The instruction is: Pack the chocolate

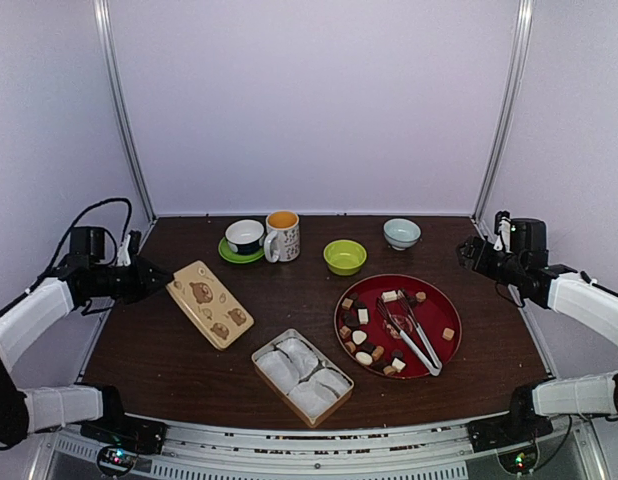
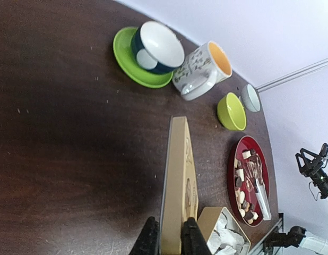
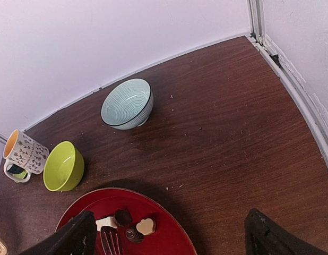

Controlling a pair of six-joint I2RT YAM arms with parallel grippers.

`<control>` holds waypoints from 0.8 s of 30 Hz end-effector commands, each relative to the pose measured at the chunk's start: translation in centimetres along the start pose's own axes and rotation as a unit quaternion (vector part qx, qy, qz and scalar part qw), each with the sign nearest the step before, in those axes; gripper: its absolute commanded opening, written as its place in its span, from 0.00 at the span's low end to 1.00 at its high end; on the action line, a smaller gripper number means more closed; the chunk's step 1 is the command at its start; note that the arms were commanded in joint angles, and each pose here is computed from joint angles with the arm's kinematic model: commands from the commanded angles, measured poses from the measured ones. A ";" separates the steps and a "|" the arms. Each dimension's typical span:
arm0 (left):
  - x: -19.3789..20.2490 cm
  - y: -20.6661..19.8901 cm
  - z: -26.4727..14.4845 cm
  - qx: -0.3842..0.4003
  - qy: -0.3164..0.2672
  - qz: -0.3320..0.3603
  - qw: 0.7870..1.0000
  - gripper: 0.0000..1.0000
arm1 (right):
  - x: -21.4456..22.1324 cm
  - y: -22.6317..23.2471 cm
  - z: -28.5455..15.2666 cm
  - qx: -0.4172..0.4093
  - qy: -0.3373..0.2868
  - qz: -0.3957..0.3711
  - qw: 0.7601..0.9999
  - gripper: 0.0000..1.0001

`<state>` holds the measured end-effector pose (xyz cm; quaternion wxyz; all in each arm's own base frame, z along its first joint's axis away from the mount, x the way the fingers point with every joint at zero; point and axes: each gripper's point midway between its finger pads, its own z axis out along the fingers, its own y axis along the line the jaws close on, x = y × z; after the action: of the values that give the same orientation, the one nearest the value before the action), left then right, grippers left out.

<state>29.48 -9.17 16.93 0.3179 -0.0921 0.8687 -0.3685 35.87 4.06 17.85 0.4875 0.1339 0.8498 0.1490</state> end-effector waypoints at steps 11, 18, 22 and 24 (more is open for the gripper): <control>-4.6 -4.8 -5.6 -0.238 -0.008 0.283 0.929 0.00 | -1.9 0.7 -0.6 -0.008 -0.023 -0.015 1.000 0.97; -4.5 -5.1 -4.8 -0.373 -0.001 0.387 0.843 0.00 | -2.0 1.1 -0.7 -0.020 -0.023 -0.015 0.999 0.97; -4.0 -2.5 -3.3 -0.484 0.048 0.418 0.767 0.01 | -2.2 1.2 -0.9 -0.021 -0.027 -0.012 0.999 0.97; -3.8 -2.3 -2.2 -0.506 0.065 0.421 0.751 0.01 | -2.3 1.2 -0.9 -0.020 -0.028 -0.011 0.999 0.97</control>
<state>29.86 -10.42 21.53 0.3189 0.1713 0.9199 0.1507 35.94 4.24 18.23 0.4912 0.1240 0.8490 0.1500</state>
